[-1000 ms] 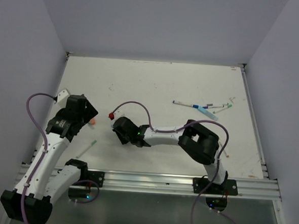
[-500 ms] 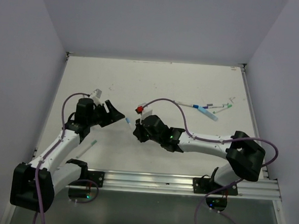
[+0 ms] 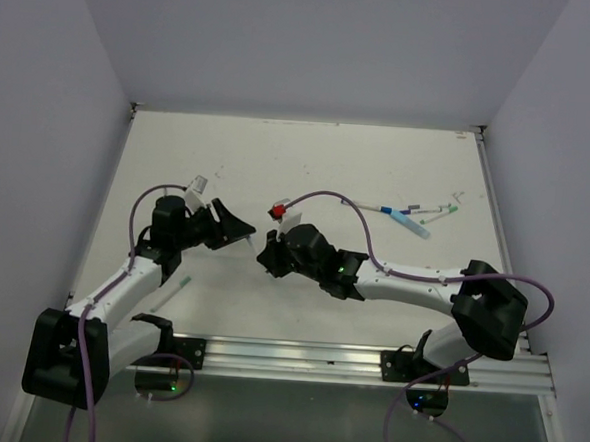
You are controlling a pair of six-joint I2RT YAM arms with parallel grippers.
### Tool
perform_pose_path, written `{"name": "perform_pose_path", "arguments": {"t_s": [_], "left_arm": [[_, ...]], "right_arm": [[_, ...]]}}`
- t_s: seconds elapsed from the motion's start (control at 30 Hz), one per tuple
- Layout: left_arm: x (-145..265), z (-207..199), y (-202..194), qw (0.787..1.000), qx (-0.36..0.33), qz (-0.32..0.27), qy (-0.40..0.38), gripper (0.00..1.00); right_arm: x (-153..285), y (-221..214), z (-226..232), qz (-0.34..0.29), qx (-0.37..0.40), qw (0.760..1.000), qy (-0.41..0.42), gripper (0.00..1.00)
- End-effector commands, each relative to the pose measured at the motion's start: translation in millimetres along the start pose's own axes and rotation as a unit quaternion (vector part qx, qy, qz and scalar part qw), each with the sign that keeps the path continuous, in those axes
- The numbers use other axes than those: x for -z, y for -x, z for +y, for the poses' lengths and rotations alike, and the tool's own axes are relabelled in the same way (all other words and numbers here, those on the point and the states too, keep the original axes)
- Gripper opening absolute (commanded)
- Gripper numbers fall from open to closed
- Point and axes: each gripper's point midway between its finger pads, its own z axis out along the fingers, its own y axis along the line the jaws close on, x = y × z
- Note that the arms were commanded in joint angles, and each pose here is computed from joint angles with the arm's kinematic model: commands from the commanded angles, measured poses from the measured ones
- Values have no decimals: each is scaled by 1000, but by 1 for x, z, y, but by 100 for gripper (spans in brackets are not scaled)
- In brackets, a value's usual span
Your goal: Open the pen caps
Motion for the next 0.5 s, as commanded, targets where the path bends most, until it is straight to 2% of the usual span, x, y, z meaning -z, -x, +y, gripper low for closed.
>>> {"name": "perform_pose_path", "arguments": {"t_s": [0.0,0.03,0.23,0.27,0.3,0.37,0.4,0.47], "left_arm": [[0,-11,-5,999,13,13,-33,55],[-1,-13,-5,999,14,13,-38,50],[-1,-12,-6,999,22,18,-37,33],[-1,-12,-7,999,22,19,-37,28],[-1,-12,-6,999,23,18,-37,17],[-2,-11,-5,999,23,19,-33,10],[-2,-10,-6,999,23,22,-30,3],[-3,-8,-8,999,25,26,-27,0]], "right_arm": [[-3,9,7,-24,-15,999,16,0],[-4,11,7,-27,-15,999,17,0],[-8,7,8,-20,-15,1000,19,0],[-8,7,8,-20,-15,1000,19,0],[-8,5,6,-19,-14,1000,16,0],[-8,5,4,-19,-12,1000,12,0],[-8,5,4,-19,-11,1000,11,0],[-8,6,3,-19,-9,1000,9,0]]}}
